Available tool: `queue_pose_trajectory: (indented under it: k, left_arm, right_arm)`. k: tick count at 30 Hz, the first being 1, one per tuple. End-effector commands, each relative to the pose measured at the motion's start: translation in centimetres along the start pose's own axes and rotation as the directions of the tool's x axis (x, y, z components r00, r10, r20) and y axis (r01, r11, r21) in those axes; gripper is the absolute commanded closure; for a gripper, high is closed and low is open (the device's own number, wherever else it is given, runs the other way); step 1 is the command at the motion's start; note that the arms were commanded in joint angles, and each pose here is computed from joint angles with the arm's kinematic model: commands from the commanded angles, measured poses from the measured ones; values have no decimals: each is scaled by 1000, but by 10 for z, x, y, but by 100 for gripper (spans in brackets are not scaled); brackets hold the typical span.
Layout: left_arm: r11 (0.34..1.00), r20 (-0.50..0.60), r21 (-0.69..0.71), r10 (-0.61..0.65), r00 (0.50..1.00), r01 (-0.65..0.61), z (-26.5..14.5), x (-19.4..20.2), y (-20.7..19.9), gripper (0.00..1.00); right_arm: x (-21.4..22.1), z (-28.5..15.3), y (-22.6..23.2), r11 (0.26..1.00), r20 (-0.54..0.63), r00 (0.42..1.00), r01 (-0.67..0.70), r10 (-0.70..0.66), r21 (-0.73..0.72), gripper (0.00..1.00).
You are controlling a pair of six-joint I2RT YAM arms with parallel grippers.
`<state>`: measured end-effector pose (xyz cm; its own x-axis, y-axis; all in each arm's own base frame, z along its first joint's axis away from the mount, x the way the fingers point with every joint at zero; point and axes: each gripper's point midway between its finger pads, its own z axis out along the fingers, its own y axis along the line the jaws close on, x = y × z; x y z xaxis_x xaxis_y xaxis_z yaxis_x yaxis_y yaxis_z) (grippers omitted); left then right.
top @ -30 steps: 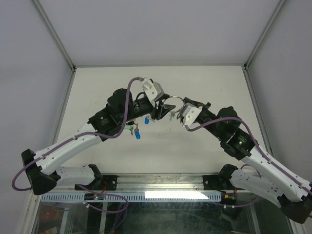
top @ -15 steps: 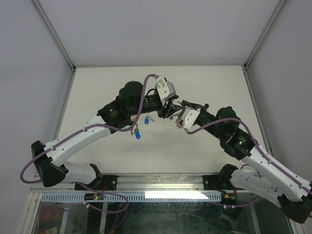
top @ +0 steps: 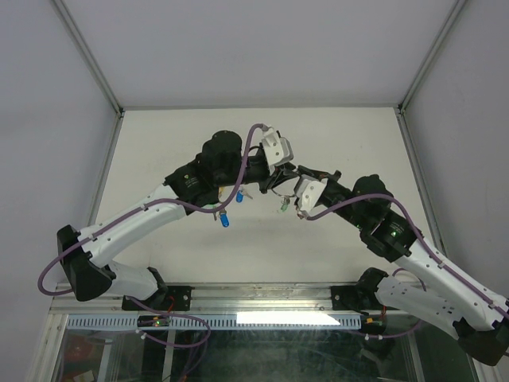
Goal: Put the keys on the keyring
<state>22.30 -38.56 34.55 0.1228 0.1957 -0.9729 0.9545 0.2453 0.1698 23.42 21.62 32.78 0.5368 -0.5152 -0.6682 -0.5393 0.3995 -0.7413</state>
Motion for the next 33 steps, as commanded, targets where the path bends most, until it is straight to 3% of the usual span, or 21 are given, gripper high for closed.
queue_pose_trajectory:
  k: [1,7,17,25,33]
  left_arm:
    - [998,29,67,16,999,-18,1,-13,-9,85]
    - [996,27,86,11,1000,-13,2,-12,-12,100]
    - [999,10,48,17,1000,-17,0,-7,-7,100]
    - [996,22,-60,72,997,-70,-13,-12,9,100]
    - [981,45,-146,137,990,-129,-31,-14,19,100]
  right_arm:
    - [-42,-12,-44,991,131,991,-11,-7,131,100]
    - [-43,-12,-44,991,135,991,-16,-3,135,100]
    - [-45,-17,-47,989,143,990,-13,-9,148,100]
    - [-43,-29,-48,983,151,988,-53,26,177,73]
    - [-36,-48,-53,957,161,979,-160,123,240,67]
